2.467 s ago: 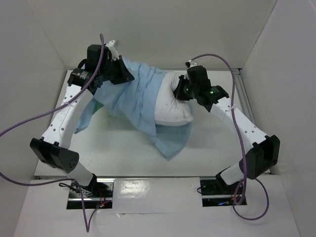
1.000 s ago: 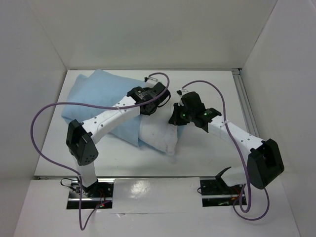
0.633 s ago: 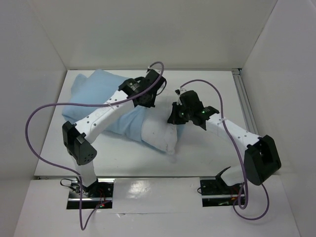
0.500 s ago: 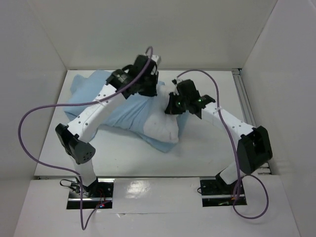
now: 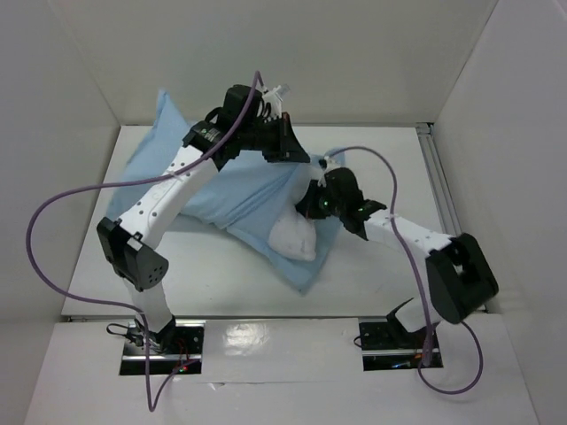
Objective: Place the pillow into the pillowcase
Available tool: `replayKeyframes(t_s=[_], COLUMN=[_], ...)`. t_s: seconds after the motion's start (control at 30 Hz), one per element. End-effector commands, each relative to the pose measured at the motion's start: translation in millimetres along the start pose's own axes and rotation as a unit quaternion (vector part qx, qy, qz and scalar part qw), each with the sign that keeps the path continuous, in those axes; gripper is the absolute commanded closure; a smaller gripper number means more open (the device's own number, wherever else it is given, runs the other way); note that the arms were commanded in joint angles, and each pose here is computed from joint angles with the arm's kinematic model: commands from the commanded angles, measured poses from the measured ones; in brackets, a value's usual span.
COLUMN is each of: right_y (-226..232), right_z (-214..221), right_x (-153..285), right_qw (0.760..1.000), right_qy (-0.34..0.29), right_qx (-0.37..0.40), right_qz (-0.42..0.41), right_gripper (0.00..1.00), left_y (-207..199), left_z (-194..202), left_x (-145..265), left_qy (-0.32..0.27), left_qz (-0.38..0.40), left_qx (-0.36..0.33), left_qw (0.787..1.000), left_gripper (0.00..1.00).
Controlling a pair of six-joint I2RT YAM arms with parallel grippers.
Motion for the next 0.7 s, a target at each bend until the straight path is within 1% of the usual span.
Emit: replayKeyframes(t_s=[0.0,0.1,0.13,0.2,0.23,0.3,0.33,0.4,0.43,0.47,0.5,0.53,0.57,0.6,0.63,0.67], right_y=[7,18,28,42,54,64,64,59,54,40,35,27,14,7,-3,-14], right_z=[31,3,-25,-57,-79,-93,-99,-89,-82,-58,-49,-37,-18,-12,-1,0], right_x=[-23,-26,-23,-12,-3,13,17,14,11,1,-1,-11,-15,-17,-23,-25], right_qw=[0.998,0.999,0.999,0.997,0.993,0.989,0.988,0.989,0.99,0.995,0.996,0.997,0.998,0.999,0.999,0.999], right_qy=[0.036,0.012,-0.012,-0.051,-0.083,-0.111,-0.124,-0.112,-0.103,-0.068,-0.062,-0.051,-0.028,-0.016,0.005,0.015], right_qx=[-0.04,-0.011,-0.001,0.023,0.034,0.045,0.046,0.051,0.048,0.041,0.032,0.024,0.012,0.002,-0.005,-0.014], right_qz=[-0.037,-0.04,-0.048,-0.062,-0.073,-0.081,-0.083,-0.083,-0.078,-0.066,-0.063,-0.058,-0.047,-0.049,-0.045,-0.037], right_gripper=[1.0,1.0,1.0,1.0,1.0,1.0,1.0,1.0,1.0,1.0,1.0,1.0,1.0,1.0,1.0,1.0], left_y=[-59,-74,-83,-99,-105,-111,-111,-104,-93,-82,-79,-64,-52,-49,-37,-37], left_z=[-20,-24,-22,-20,-22,-22,-24,-23,-19,-19,-14,-2,0,7,15,20], left_x=[9,13,16,21,27,35,38,40,33,27,26,14,6,3,-5,-8], left_qy=[-0.024,-0.023,-0.021,-0.023,-0.027,-0.039,-0.058,-0.066,-0.062,-0.076,-0.078,-0.062,-0.069,-0.063,-0.052,-0.044], left_qz=[0.157,0.182,0.194,0.211,0.216,0.209,0.193,0.154,0.128,0.093,0.081,0.05,0.02,0.012,-0.006,-0.008], left_qx=[-0.039,-0.046,-0.053,-0.061,-0.065,-0.064,-0.064,-0.049,-0.035,-0.023,-0.014,0.005,0.014,0.021,0.029,0.029], left_qw=[0.987,0.982,0.979,0.975,0.974,0.975,0.977,0.985,0.989,0.992,0.994,0.997,0.997,0.998,0.998,0.999], left_gripper=[1.0,1.0,1.0,1.0,1.0,1.0,1.0,1.0,1.0,1.0,1.0,1.0,1.0,1.0,1.0,1.0])
Point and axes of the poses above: each gripper's point midway between its finger pads, its own x axis back along the fingers, its own y axis along the line the jaws close on, z = x × y, the point moved 8 cm from there along x, back along the fingers, and after that the axes turned 4 degrees about x, right-handed, at the moved point
